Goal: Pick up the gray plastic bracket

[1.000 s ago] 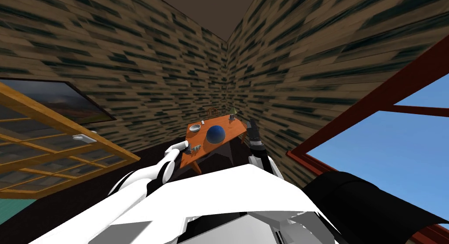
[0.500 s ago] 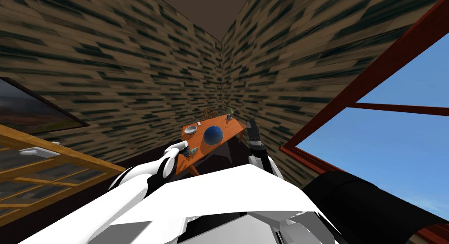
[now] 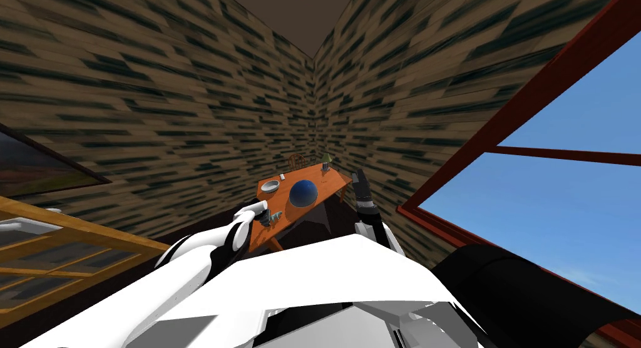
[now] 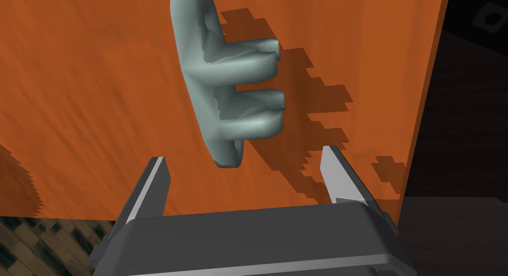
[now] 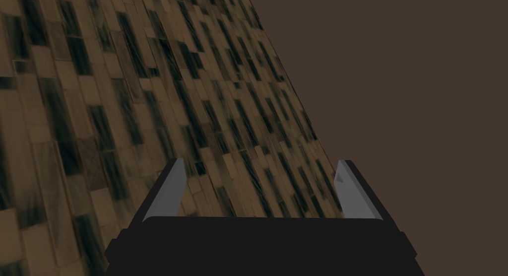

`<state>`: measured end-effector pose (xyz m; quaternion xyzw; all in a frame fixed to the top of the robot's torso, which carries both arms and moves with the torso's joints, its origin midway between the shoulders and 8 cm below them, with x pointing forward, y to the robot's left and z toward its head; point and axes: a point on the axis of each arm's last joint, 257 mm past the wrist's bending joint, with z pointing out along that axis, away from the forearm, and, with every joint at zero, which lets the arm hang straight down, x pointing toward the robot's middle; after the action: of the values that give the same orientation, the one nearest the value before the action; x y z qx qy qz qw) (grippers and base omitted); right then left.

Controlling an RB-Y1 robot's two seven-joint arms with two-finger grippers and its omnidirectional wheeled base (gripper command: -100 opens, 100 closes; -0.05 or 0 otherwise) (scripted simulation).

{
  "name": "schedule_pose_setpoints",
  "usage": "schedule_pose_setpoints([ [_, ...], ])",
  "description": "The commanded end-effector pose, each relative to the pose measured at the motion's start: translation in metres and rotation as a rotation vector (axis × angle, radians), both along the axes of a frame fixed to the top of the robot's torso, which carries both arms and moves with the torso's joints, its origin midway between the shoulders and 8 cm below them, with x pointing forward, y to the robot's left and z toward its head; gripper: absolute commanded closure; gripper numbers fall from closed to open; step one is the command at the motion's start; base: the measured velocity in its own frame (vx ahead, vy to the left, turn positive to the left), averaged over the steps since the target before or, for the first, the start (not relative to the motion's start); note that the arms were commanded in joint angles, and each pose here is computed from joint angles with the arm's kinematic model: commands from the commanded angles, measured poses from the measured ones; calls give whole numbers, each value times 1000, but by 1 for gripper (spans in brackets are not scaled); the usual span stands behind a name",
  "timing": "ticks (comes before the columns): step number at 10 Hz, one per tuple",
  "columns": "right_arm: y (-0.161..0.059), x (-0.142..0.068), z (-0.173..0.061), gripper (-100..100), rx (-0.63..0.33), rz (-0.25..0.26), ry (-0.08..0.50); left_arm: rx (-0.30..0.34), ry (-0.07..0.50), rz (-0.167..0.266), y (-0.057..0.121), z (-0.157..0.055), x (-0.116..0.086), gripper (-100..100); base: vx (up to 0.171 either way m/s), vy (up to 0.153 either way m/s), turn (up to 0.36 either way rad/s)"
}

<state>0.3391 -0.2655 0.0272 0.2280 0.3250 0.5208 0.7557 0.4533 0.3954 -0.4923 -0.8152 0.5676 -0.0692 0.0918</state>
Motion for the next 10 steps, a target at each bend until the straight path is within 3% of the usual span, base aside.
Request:
schedule_pose_setpoints([
  [1, 0, 0, 0, 0, 0, 0, 0, -3, 29, 2, 1, 1, -5, -100, 12, 12, -153],
  [2, 0, 0, 0, 0, 0, 0, 0, -6, 43, 5, 1, -2, -11, -100, 16, 26, -128],
  [3, 0, 0, 0, 0, 0, 0, 0, 4, 4, -3, 3, 8, 5, -100, 7, 16, -13],
  [4, 0, 0, 0, 0, 0, 0, 0, -6, 43, 5, 1, -2, -11, -100, 0, 0, 0],
  [5, 0, 0, 0, 0, 0, 0, 0, -6, 43, 5, 1, -2, -11, -100, 0, 0, 0],
  [6, 0, 0, 0, 0, 0, 0, 0, 1, 16, 0, 2, 5, 0, -100, 0, 0, 0],
  [9, 0, 0, 0, 0, 0, 0, 0, -17, 103, 13, 0, -10, -31, -100, 10, 16, -100],
  [10, 0, 0, 0, 0, 0, 0, 0, -17, 114, 11, 1, -5, -31, -100, 24, 28, -102],
])
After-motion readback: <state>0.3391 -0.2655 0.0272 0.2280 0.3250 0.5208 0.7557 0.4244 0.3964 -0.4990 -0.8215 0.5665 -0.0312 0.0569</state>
